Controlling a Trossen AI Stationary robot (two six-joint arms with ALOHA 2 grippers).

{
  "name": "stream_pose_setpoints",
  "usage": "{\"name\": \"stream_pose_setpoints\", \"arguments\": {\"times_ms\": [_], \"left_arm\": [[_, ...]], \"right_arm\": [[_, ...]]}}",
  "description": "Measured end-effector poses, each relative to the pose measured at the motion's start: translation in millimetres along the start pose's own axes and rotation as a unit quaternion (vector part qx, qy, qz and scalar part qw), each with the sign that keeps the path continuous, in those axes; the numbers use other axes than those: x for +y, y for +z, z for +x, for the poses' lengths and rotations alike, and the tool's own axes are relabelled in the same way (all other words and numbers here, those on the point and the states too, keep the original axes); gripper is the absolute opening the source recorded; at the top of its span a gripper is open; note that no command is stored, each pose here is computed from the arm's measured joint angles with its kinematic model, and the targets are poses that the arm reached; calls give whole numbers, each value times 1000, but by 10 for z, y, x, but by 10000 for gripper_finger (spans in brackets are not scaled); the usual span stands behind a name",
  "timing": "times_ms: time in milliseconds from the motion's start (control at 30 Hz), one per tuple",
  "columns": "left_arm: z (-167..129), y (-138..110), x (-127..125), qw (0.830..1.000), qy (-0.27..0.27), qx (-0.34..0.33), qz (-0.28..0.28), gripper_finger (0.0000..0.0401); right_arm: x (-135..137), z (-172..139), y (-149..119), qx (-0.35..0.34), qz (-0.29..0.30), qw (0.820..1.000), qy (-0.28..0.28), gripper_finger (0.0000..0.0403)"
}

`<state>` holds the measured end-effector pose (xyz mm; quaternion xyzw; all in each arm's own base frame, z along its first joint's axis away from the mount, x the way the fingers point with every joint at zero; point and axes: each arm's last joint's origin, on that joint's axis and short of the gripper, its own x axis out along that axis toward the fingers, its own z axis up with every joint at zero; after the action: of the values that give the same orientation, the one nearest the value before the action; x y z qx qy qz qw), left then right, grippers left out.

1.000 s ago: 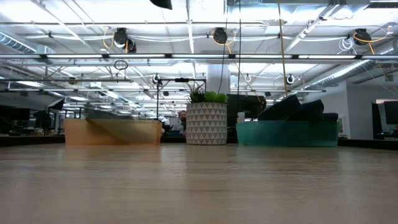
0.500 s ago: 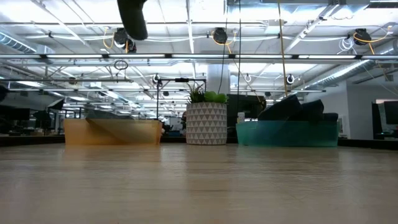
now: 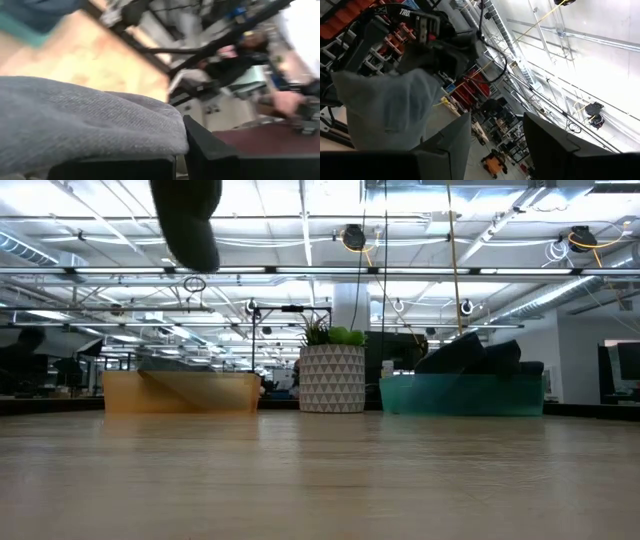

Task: Pick & Place hat
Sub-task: Put the top gray cap into the orange bin

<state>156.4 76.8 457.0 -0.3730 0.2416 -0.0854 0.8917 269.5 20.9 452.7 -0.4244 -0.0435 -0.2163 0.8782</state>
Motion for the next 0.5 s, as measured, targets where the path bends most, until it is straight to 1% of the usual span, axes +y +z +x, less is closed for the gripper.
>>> {"name": "stream_pose_setpoints", "arguments": {"times_ms": [100,167,233,367,500], "left_arm": [[32,-37,85,998,55,17,-3,7],[50,-56,143,995,97,28,14,7],[63,-71,186,990,126,43,40,7],[125,-68,273,979,145,82,115,7],[210,-40,360,971,131,116,163,7]], "right_arm": [[0,0,0,0,-21,1000,0,169],[0,0,0,0,-41,999,0,168],[-3,0,2,-1,-48,999,-1,168],[-7,0,3,-2,-35,999,-3,171],[-7,0,4,-2,-3,1000,-3,170]]}}
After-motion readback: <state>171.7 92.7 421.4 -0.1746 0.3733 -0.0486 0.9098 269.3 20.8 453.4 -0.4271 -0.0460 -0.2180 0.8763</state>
